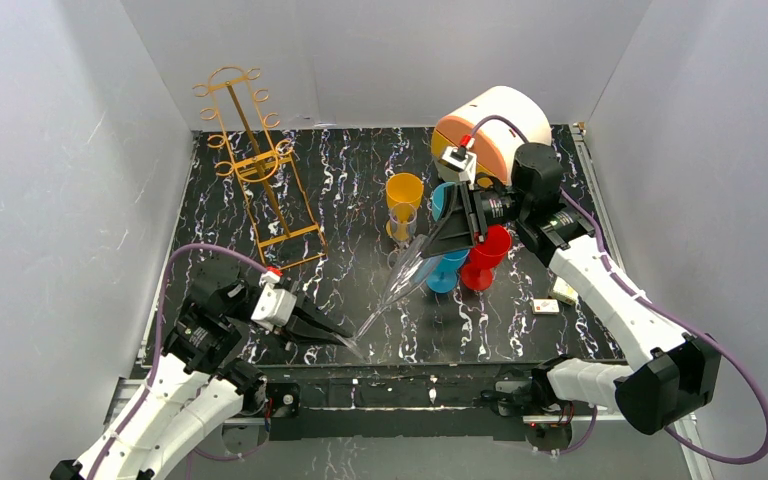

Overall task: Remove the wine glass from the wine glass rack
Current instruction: Place the wine glass at the center of the board.

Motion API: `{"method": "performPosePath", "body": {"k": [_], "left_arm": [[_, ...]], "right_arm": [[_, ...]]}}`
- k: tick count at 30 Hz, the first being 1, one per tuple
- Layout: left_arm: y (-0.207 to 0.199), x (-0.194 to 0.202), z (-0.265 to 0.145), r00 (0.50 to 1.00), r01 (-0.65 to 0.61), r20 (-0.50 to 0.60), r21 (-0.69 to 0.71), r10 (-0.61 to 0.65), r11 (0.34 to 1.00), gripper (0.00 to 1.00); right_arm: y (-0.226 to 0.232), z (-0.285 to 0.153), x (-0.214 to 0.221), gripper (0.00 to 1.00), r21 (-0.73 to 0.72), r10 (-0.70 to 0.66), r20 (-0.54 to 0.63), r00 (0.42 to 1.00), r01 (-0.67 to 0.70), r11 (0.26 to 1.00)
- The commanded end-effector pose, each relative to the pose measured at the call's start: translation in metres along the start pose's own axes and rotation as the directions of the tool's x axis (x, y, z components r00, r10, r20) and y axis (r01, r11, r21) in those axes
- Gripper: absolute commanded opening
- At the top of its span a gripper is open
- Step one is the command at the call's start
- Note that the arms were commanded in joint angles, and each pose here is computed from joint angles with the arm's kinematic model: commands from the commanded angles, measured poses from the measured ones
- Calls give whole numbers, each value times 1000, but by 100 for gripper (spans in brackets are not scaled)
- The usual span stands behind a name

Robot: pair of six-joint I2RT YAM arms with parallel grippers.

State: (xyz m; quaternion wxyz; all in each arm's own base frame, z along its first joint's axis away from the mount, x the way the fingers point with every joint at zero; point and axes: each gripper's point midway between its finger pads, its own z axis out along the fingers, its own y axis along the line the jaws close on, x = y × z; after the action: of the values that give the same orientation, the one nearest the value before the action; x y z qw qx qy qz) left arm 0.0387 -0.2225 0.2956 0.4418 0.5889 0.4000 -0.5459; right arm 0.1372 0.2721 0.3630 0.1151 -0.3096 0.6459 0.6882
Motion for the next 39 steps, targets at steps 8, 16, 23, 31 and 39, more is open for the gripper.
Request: {"method": "performPosePath", "body": {"k": [8, 16, 23, 31, 39], "left_arm": [[45, 17, -5, 999, -4, -51, -210, -7, 978, 0], [45, 27, -8, 997, -10, -73, -237, -7, 971, 0], [45, 31, -10, 995, -3, -94, -245, -21, 970, 0], [41, 30, -12, 995, -25, -102, -248, 0, 968, 0], [37, 30, -11, 995, -11, -102, -234, -13, 972, 0]], "right_arm": [[25, 2, 23, 19, -92, -18, -110, 994, 8, 996], [35, 2, 29, 19, -110, -52, -119, 991, 39, 993], [37, 1, 33, 6, -110, -58, -117, 991, 46, 993], [29, 4, 31, 1, -66, -61, -81, 995, 56, 996], [23, 5, 30, 47, -62, -30, -87, 996, 25, 998]]}}
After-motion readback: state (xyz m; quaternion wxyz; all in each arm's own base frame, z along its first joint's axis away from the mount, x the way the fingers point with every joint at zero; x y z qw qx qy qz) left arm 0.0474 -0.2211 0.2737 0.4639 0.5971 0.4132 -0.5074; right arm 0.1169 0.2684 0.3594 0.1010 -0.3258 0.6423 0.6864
